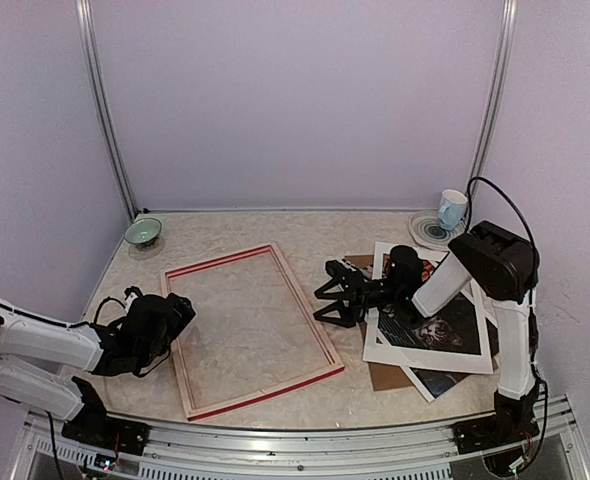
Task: Put the photo into the frame
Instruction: Pick up the glass panel from the frame body.
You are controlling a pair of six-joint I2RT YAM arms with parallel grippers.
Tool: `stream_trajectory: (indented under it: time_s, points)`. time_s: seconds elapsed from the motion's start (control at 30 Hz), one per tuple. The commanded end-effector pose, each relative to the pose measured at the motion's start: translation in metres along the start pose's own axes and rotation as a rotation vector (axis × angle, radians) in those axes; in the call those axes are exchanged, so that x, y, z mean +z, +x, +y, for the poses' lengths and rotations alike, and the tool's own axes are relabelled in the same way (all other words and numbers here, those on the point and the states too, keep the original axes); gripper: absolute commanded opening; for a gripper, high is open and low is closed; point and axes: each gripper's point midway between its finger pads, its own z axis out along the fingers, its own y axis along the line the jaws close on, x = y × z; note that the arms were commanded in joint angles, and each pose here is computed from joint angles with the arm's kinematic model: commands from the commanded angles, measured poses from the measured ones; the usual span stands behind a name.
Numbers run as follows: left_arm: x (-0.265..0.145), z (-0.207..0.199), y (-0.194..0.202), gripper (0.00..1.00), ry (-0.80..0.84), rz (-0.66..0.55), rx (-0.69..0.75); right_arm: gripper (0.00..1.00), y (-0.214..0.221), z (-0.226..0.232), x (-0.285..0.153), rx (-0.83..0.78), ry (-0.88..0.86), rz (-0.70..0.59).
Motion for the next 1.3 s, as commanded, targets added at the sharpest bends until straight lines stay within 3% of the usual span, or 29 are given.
stream_trajectory:
  time_s: [0.0, 0.37, 0.73, 1.27]
  points:
    - [0.003, 0.025, 0.029, 0.99, -0.048, 0.119, 0.01, 0.76, 0.014, -0.001, 0.009, -0.028, -0.024, 0.033]
    - [0.003, 0.02, 0.03, 0.99, -0.023, 0.12, 0.003, 0.77, 0.036, 0.004, 0.016, -0.086, -0.123, 0.07]
    - [0.003, 0.021, 0.031, 0.99, -0.019, 0.123, 0.001, 0.8, 0.038, -0.003, 0.035, -0.206, -0.028, 0.123]
    - [0.003, 0.021, 0.034, 0.99, -0.009, 0.132, -0.003, 0.81, 0.028, 0.003, 0.054, -0.387, -0.031, 0.136]
